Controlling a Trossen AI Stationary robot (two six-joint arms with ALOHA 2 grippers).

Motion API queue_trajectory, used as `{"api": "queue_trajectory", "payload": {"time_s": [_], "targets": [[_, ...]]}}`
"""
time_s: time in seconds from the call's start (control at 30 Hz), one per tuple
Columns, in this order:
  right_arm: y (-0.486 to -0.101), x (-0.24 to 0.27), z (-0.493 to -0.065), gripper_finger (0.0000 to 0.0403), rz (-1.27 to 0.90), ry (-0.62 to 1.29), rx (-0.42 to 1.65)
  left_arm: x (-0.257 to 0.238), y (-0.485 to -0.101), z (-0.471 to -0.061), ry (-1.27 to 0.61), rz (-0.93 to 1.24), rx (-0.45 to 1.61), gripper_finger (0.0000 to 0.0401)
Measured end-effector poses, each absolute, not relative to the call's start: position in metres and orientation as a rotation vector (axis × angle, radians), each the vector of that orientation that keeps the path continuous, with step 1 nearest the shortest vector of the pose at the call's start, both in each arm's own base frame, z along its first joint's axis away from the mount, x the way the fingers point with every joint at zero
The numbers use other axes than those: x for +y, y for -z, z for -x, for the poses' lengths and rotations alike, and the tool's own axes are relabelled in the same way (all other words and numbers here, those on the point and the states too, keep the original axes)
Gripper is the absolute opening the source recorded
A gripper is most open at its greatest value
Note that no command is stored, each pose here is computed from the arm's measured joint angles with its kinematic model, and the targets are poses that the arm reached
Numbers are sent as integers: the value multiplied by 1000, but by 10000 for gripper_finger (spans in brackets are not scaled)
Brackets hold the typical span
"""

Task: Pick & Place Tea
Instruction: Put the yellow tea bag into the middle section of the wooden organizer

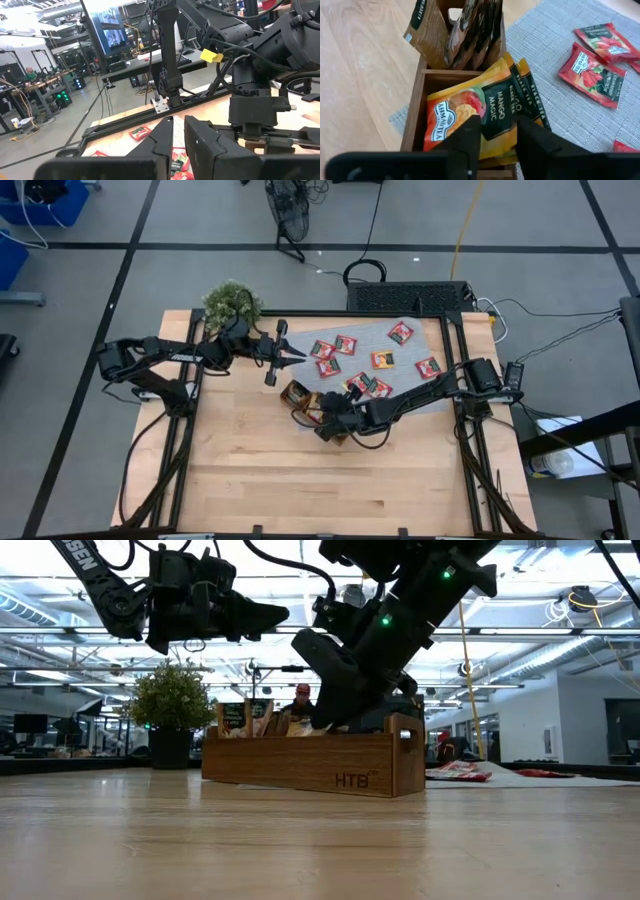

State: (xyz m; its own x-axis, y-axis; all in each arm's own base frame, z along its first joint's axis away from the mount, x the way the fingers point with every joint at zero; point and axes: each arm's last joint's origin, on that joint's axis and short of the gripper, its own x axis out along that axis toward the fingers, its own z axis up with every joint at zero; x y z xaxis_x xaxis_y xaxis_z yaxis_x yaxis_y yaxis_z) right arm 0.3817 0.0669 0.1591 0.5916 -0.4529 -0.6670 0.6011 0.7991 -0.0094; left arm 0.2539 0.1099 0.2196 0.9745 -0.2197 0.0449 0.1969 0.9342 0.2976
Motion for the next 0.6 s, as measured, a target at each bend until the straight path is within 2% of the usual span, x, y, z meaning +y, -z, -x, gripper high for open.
{"api": "queue_trajectory", "payload": {"time_s": [0.17,0.3,0.6], "targets": [[-160,66,-381,138,-186,629,702,110,-220,-254,213,-296,-78,43],[-167,65,-380,153,-152,631,689,110,-220,-254,213,-296,-78,36],[-172,65,-380,146,-84,596,696,110,-220,-254,213,-296,-78,35]]}}
